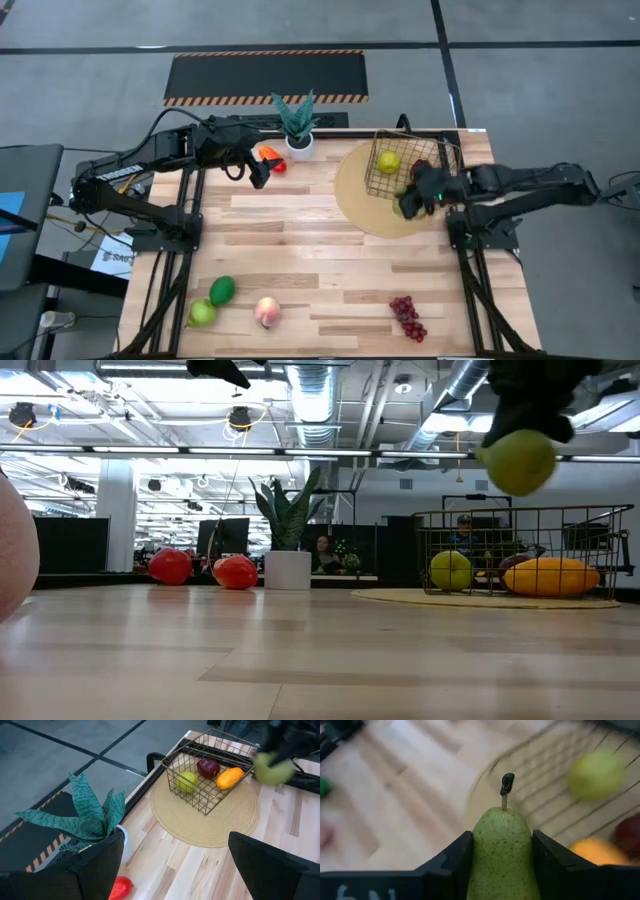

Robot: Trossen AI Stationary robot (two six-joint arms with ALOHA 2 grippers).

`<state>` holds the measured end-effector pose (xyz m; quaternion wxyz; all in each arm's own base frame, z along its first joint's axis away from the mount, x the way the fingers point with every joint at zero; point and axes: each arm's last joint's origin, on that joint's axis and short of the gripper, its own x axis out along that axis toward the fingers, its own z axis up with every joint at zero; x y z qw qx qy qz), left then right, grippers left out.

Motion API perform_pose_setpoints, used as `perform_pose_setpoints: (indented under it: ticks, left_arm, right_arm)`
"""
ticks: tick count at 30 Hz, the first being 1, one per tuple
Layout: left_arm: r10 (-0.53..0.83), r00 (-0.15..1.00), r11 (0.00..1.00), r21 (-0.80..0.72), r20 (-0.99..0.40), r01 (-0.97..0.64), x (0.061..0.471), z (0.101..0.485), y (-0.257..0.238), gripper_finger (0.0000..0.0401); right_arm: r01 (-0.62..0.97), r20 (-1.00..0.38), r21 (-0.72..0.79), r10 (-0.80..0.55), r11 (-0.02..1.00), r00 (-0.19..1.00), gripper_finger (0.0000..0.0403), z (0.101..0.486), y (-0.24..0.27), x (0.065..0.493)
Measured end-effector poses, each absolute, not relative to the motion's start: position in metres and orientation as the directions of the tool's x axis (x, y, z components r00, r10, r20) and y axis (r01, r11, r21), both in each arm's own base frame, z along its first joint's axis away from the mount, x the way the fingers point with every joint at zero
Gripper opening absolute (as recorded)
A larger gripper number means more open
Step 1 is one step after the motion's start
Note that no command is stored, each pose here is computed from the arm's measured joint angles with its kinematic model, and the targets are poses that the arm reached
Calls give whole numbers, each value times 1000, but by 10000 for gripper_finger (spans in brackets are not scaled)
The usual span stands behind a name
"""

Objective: Build produce basket
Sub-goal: Put the right pear into the wire basket

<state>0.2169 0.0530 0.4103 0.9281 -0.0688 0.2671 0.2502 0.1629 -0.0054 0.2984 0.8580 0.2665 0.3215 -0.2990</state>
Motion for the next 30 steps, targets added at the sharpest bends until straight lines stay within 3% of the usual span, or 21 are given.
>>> perform_pose_setpoints:
  ticks: [8, 15, 30]
  left_arm:
    - [428, 732, 865, 6, -531, -501, 217, 410, 53, 348]
    - [429, 730, 865, 7, -532, -503, 217, 410, 53, 348]
    - [430, 726, 863, 8, -536, -504, 216, 410, 53, 348]
  right_arm:
    - [714, -706, -32, -521, 700, 479, 177, 316, -65, 171]
    - [580, -793, -235, -499, 780, 349, 177, 298, -104, 192]
    - [298, -938, -191, -263, 935, 225, 186, 240, -126, 229]
